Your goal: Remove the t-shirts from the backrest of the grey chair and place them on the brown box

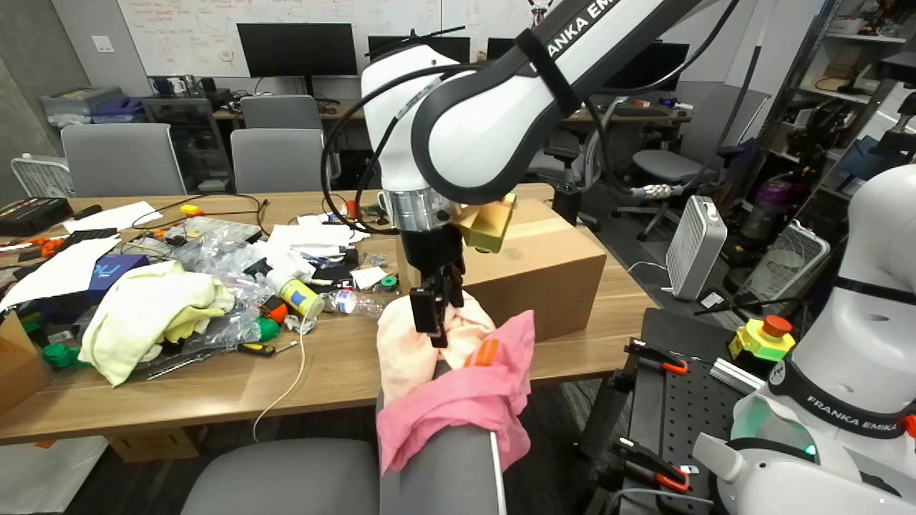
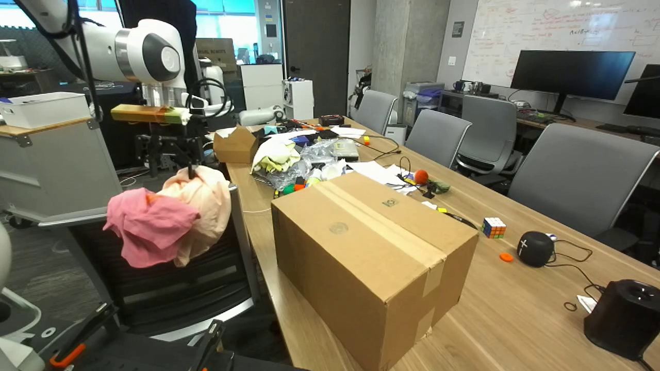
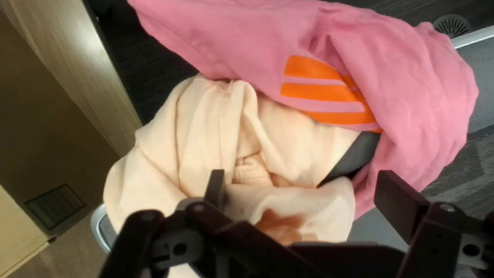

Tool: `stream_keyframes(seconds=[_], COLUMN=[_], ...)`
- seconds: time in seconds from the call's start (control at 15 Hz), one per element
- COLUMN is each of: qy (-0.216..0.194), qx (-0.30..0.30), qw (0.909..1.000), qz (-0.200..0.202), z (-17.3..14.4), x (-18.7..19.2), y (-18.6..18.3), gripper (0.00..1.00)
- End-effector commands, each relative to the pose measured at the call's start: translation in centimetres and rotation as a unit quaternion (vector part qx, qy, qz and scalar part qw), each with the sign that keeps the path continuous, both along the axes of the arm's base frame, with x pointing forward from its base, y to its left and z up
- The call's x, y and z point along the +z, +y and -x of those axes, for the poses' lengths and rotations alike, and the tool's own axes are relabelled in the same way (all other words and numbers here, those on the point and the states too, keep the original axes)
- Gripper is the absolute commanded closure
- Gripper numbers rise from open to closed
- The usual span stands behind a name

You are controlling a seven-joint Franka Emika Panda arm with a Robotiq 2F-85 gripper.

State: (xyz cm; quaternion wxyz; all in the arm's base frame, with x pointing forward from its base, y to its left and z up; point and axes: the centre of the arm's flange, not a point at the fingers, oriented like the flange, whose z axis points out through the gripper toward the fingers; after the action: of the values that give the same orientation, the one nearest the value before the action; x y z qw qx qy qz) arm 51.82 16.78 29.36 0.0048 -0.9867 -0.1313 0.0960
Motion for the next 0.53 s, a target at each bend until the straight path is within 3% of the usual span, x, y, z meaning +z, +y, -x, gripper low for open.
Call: stream_keyframes(seconds=[0.0, 0.4, 0.47], qy=[-0.003, -0.001, 0.003], qx=[-0.013, -0.046, -0.050], qw=[0.9998, 0.9982, 0.9980], qz=[0.016, 0.038, 0.040], z=[-1.8, -2.9, -3.0], x=[-0.6, -2.2, -2.3], y=[0.5, -0.5, -0.7], gripper=[0.00, 0.00, 0.25])
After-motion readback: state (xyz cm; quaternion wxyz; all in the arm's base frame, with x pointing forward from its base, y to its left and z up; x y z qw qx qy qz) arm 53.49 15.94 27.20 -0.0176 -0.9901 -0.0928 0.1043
